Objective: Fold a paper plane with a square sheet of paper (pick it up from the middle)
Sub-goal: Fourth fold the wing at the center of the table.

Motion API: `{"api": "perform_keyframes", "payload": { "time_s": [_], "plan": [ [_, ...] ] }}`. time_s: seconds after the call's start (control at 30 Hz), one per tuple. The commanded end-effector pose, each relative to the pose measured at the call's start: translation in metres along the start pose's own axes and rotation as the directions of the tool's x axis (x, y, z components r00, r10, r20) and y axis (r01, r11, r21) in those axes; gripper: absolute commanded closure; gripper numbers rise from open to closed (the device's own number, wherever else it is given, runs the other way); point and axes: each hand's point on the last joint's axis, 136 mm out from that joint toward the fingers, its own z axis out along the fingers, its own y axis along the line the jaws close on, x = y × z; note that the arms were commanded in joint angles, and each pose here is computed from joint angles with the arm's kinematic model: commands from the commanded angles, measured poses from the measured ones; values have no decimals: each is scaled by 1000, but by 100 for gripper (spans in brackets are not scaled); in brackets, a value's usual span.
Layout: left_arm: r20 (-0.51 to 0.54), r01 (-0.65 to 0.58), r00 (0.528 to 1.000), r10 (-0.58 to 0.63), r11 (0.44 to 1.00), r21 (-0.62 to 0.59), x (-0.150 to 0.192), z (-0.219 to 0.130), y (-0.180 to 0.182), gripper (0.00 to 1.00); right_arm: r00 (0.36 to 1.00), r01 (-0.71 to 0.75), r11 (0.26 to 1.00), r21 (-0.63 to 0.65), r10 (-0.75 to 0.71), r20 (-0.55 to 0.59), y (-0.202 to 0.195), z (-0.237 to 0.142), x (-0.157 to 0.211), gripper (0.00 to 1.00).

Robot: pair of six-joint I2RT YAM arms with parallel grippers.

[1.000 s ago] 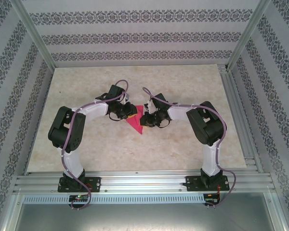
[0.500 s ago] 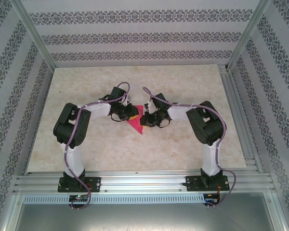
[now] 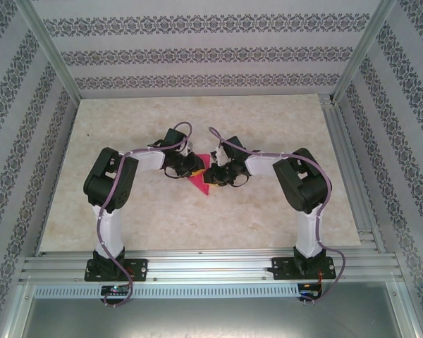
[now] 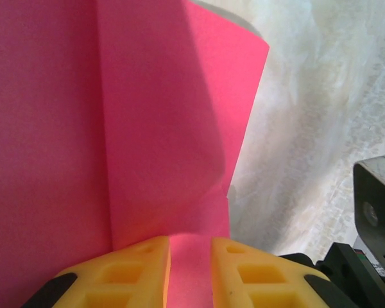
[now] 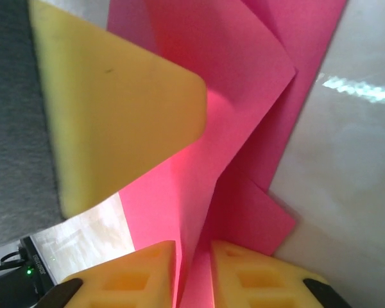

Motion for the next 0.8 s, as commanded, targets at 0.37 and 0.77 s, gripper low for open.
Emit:
{"api": "perform_keyframes", "payload": {
  "time_s": [0.37, 0.77],
  "plan": [
    [-19, -39, 999, 39, 999, -17, 2, 10, 0, 76, 1000, 8, 999, 41, -9, 15, 0, -14, 9, 85],
    [-16, -64, 998, 64, 998, 21, 0, 4, -14, 75, 997, -73, 997, 8, 73, 4, -15, -4, 15, 90]
  ]
}}
